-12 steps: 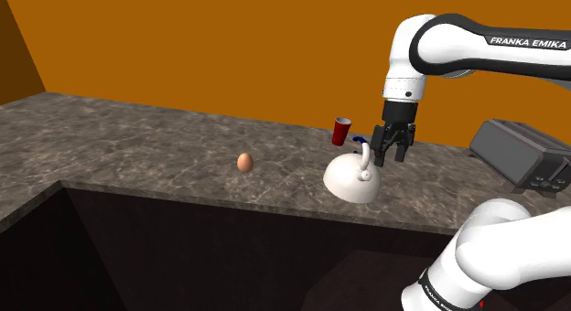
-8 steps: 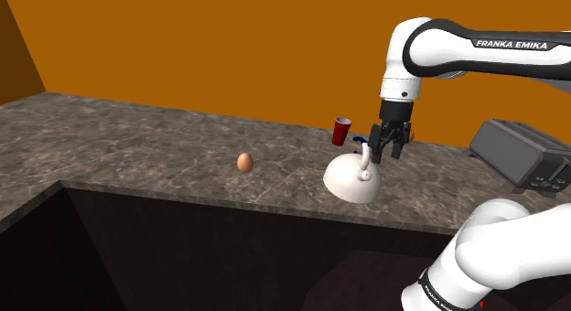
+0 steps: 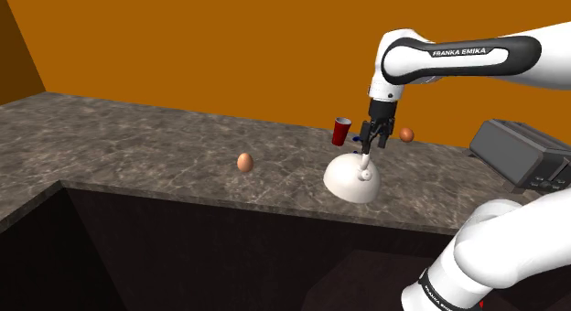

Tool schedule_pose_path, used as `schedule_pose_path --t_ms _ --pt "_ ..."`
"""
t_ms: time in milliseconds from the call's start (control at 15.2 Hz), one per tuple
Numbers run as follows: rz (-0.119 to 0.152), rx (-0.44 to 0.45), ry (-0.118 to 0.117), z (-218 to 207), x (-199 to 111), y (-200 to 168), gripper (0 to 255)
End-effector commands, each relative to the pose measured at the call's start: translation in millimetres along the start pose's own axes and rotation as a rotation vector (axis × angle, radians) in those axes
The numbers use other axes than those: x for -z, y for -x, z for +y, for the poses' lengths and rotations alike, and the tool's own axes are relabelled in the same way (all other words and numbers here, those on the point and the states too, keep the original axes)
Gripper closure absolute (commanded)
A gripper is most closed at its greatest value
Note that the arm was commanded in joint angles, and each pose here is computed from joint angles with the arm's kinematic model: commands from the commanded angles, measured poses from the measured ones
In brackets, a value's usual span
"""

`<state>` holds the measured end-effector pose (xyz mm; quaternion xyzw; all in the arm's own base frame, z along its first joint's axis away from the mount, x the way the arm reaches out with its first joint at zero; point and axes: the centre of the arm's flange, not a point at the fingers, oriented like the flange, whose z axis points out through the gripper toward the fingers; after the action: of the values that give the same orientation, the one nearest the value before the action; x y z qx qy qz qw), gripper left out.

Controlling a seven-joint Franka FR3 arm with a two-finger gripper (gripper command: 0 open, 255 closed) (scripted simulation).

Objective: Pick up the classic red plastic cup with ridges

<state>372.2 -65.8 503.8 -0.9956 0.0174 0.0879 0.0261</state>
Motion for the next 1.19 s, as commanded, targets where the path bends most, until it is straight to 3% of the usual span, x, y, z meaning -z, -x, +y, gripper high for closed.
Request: schedule_pose_path --t_ms 0,1122 --pt "0.017 0.021 0.017 13 -1 -18 0" --pt "0.157 0.191 0.138 119 8 -182 0"
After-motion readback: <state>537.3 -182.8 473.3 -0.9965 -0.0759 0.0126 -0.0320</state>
